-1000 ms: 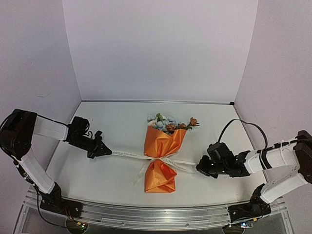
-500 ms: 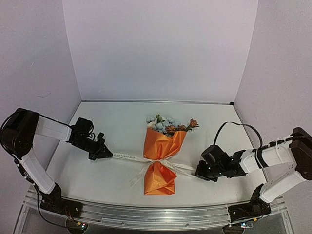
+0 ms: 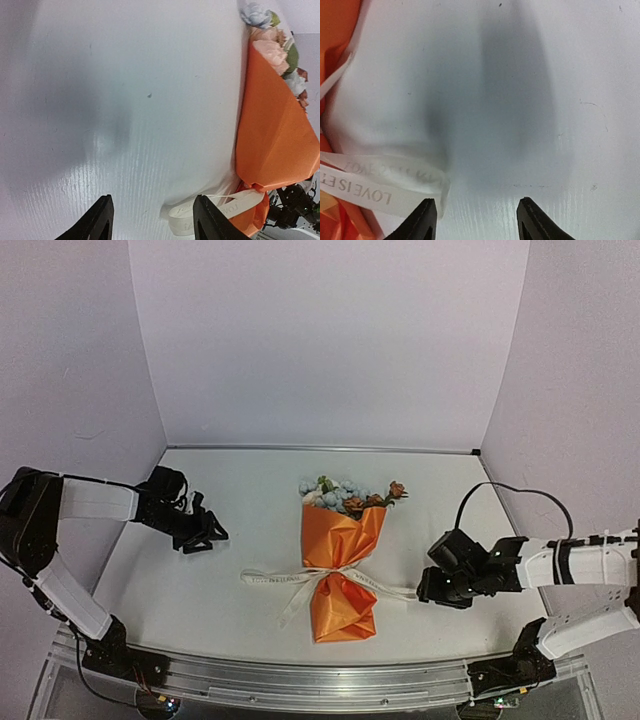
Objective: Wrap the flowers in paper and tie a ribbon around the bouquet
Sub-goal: Tie the half-tied ribbon around the folded bouquet, then adjust the ribbon on the folded bouquet.
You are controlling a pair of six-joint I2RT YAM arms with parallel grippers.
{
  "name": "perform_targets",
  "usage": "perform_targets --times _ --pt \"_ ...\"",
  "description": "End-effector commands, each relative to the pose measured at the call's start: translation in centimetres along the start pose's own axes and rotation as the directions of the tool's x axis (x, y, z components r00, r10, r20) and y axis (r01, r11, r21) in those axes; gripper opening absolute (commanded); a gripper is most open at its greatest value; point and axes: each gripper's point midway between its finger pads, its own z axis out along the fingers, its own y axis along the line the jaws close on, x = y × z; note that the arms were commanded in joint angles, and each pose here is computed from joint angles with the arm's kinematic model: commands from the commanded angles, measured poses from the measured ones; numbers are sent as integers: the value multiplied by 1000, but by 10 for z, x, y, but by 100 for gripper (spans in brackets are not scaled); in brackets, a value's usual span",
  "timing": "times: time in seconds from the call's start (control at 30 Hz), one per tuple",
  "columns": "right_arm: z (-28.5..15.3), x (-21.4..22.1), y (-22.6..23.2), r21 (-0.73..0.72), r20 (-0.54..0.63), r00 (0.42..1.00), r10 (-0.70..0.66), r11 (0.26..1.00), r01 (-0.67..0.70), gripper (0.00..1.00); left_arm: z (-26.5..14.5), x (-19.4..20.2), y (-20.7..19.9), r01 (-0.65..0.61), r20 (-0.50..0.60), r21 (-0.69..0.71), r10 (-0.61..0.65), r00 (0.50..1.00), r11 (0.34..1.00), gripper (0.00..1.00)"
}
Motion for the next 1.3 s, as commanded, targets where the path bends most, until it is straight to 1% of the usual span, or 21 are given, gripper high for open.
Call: perform_targets --times 0.0,0.13,0.23,0.3,0.4,0.47,0.63,0.8,0.93,1.13,1.27 --pt "-27 -33 25 -49 78 997 15 999 -11 65 -27 -14 -34 -116 107 43 111 988 992 57" --pt "-32 -50 60 -124 78 996 47 992 -37 66 -32 7 -62 -207 116 81 197 974 975 57" --pt "-24 -60 89 -211 73 990 118 972 -100 65 -29 33 -81 -281 106 118 269 957 952 57" --pt "-14 -64 112 -261 45 988 145 957 -129 60 -24 52 -89 -333 95 129 323 942 934 56" --pt "0 -69 140 -303 1 985 174 938 -165 49 -16 78 -97 -382 63 156 377 924 911 55" --pt "11 -69 152 -333 -21 979 203 922 -198 46 -10 91 -102 -402 44 173 400 915 899 54" --pt "31 -71 163 -340 -30 969 244 910 -240 41 8 123 -117 -471 -19 208 485 874 857 52" --pt "42 -68 166 -351 -54 958 281 893 -282 36 24 143 -123 -508 -72 233 536 841 829 51" --pt "48 -67 169 -364 -68 950 306 879 -309 35 34 150 -125 -524 -93 238 556 826 818 50" --pt "57 -62 168 -373 -92 932 352 855 -360 28 45 155 -127 -529 -114 253 568 815 810 50" --pt "60 -64 168 -382 -84 924 373 844 -376 23 53 155 -123 -549 -119 222 582 805 805 50"
